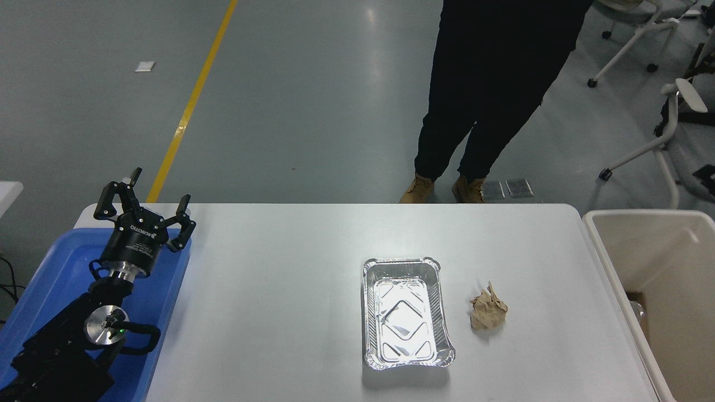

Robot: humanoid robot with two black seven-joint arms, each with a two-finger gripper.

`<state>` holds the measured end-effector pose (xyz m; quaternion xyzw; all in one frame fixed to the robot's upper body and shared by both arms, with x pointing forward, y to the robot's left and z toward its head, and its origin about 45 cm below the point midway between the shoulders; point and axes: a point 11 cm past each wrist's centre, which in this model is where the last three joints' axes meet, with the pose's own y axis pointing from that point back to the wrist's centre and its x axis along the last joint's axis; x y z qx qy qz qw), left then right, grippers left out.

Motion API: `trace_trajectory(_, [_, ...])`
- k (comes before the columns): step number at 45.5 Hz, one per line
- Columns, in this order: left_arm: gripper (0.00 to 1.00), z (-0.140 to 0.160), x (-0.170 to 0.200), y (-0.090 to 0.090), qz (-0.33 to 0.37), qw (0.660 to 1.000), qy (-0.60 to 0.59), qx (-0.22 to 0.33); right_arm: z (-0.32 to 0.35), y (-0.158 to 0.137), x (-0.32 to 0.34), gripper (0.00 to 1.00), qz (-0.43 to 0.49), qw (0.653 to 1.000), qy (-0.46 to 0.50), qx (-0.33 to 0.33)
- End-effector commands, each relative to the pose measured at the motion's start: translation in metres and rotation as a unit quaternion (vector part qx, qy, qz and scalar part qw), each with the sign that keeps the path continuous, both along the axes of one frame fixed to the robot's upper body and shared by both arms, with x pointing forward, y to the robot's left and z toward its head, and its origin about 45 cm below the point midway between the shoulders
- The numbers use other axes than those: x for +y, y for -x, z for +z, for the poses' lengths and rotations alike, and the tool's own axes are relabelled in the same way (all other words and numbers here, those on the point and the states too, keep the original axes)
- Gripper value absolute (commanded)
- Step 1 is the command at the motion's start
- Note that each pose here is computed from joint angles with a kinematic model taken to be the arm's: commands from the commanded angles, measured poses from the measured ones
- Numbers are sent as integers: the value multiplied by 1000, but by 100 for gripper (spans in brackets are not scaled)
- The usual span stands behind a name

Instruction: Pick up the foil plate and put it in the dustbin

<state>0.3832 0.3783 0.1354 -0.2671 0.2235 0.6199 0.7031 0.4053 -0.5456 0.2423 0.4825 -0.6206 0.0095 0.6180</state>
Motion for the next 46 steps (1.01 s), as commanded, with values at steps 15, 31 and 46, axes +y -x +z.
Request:
trace_trajectory(15, [98,0,0,0,1,1000,0,0,83,-15,131,100,172,978,-84,77])
trace_trajectory(31, [98,0,0,0,0,1000,0,0,142,27,219,100,306,922,-146,185])
trace_trajectory(46, [98,0,0,0,0,1000,0,0,166,40,299,100,398,884,-79,232])
